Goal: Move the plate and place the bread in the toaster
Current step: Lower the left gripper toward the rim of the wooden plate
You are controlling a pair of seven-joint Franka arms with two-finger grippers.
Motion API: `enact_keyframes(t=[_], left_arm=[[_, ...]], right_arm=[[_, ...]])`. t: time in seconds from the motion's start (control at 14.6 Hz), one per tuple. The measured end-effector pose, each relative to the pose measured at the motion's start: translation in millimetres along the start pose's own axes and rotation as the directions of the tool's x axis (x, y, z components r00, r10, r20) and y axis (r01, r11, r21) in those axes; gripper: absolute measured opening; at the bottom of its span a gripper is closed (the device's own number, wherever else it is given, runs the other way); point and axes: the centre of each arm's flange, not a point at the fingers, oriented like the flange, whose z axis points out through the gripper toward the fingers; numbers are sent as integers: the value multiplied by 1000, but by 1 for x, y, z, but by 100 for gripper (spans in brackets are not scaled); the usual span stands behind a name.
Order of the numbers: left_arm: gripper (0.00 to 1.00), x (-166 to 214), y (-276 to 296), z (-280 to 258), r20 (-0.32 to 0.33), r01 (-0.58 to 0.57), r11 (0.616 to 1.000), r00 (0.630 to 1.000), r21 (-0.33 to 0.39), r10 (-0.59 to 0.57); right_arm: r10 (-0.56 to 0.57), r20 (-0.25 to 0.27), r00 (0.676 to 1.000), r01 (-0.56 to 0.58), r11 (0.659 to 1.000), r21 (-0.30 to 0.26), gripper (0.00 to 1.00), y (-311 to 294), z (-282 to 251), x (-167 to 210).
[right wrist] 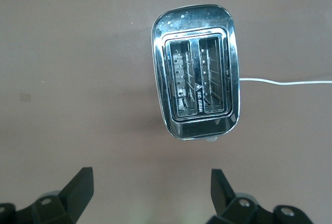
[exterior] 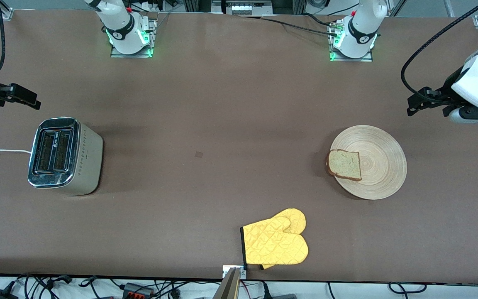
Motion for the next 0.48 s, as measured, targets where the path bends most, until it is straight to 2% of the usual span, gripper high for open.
enact_keyframes(t=[0.07,0.34,0.48], left_arm=[[100,0,-1,5,17,1,1000,1000,1,-1],[100,-5,-2,28,153,2,1000,988,8,-4],[100,0,-7,27,168,10,1000,986,7,-11]], right_arm=[[0,1,1000,0,1000,0,100,0,0,0],[0,3,1000,0,1000,0,100,0,0,0],[0,4,1000,0,1000,0,100,0,0,0]])
